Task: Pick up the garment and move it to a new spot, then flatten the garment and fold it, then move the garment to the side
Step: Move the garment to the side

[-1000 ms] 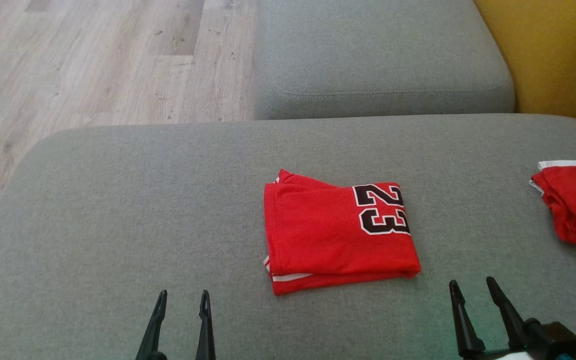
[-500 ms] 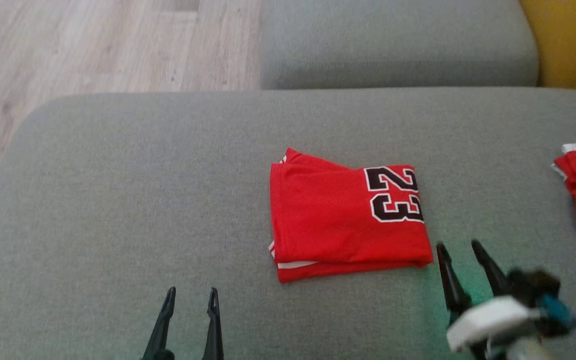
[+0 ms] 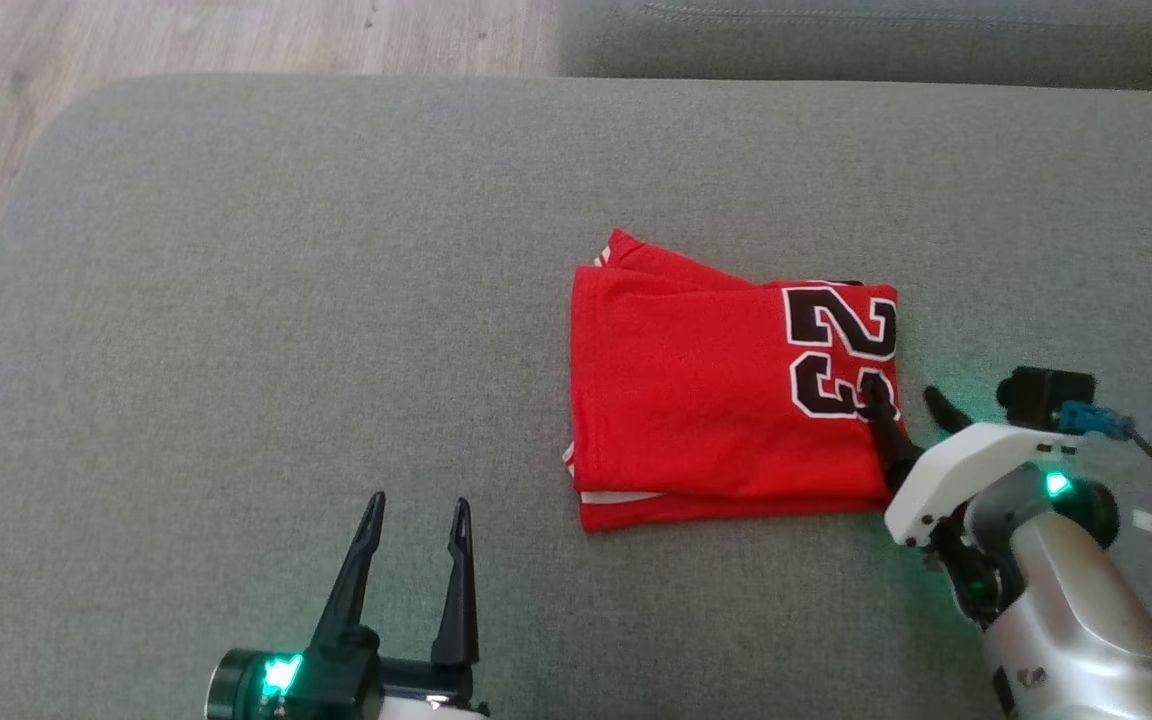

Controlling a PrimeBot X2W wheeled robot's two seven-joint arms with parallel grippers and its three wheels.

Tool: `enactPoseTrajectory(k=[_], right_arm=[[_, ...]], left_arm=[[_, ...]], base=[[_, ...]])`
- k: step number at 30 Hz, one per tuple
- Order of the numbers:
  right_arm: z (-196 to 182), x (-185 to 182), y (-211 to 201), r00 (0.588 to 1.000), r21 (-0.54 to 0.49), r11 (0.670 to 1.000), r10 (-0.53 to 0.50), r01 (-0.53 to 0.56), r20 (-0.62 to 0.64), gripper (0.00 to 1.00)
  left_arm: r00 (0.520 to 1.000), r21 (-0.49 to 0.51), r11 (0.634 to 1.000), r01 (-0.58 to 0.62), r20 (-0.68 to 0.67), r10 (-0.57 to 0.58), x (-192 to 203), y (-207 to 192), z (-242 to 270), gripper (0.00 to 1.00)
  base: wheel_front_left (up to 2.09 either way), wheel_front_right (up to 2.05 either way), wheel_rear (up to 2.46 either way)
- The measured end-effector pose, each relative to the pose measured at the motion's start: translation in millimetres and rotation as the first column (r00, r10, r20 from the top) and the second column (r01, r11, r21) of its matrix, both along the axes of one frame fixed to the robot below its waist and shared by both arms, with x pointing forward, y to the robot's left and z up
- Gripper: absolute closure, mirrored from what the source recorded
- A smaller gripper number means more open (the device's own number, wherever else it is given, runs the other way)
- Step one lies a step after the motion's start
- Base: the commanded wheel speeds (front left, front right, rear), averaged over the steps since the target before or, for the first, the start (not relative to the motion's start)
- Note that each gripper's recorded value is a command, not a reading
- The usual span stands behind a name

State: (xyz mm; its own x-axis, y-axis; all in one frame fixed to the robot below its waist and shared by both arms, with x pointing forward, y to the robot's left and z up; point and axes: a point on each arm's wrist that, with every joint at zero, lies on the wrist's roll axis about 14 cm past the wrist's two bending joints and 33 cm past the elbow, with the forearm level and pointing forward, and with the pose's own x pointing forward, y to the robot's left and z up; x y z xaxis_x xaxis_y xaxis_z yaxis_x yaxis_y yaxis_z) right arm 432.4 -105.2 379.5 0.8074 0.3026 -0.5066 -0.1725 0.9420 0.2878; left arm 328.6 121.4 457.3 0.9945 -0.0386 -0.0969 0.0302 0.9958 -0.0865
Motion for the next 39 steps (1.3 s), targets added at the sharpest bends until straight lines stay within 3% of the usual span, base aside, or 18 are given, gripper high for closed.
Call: enactPoseTrajectory(k=[1,2,4,5,11,18,22,23,33,34,35,39], right_arm=[[-6.3,-2.9,3.7,1.000,0.004,1.000,0.010,-0.010,-0.029,0.08],[-9.2,-4.7,7.9,0.999,0.014,1.000,0.017,-0.016,-0.042,0.31],[-9.0,-3.9,11.0,0.999,0.040,0.999,0.011,-0.010,-0.045,0.88],[-7.5,-2.8,10.4,0.999,0.045,0.999,0.006,-0.004,-0.034,1.00],[5.1,4.8,-21.4,0.998,0.004,0.999,-0.048,0.048,0.049,1.00],[42.9,24.9,-115.1,0.977,-0.146,0.977,-0.133,0.157,0.167,1.00],[69.5,36.2,-175.6,0.958,-0.251,0.940,-0.177,0.233,0.228,1.00],[83.6,43.4,-201.4,0.946,-0.294,0.917,-0.195,0.270,0.260,1.00],[136.2,53.2,-289.0,0.889,-0.436,0.795,-0.271,0.423,0.368,1.00],[138.4,50.5,-295.3,0.886,-0.450,0.780,-0.281,0.435,0.369,0.66],[142.2,48.5,-300.0,0.881,-0.462,0.767,-0.285,0.446,0.377,0.00],[166.3,45.1,-300.9,0.856,-0.514,0.712,-0.247,0.478,0.453,0.00]], left_arm=[[1.000,0.001,1.000,-0.004,-0.004,0.004,0.0,1.0,-1.2,0.00],[1.000,0.002,1.000,-0.007,-0.009,0.007,-0.2,1.8,-2.7,0.00],[1.000,0.005,1.000,-0.012,-0.015,0.012,0.2,2.4,-4.3,0.00],[1.000,0.004,1.000,-0.009,-0.016,0.009,0.8,1.4,-4.7,0.00],[0.999,-0.006,0.999,0.039,-0.014,-0.039,7.4,-12.1,-5.1,0.00],[0.993,-0.017,0.993,0.115,0.001,-0.115,27.3,-34.1,-3.6,0.00],[0.986,-0.022,0.986,0.163,0.023,-0.163,45.2,-48.1,-0.7,0.00],[0.982,-0.031,0.982,0.187,0.019,-0.186,51.8,-54.7,-4.2,0.00],[0.962,-0.049,0.960,0.275,0.014,-0.274,77.2,-77.8,-17.9,0.00],[0.959,-0.051,0.957,0.285,0.014,-0.284,77.3,-79.9,-18.4,0.00],[0.958,-0.052,0.956,0.288,0.015,-0.287,77.5,-81.1,-18.2,0.00],[0.954,-0.048,0.953,0.299,0.038,-0.297,76.2,-82.7,-9.7,0.00]], base=[[0.00,0.00,0.00],[0.00,0.00,0.00],[0.00,0.00,0.00],[0.00,0.00,0.00],[0.00,0.00,0.00],[0.00,0.00,0.00],[0.00,0.00,0.00],[0.00,0.00,0.00],[0.00,0.00,0.00],[0.00,0.00,0.00],[0.00,0.00,0.00],[0.00,0.00,0.00]])
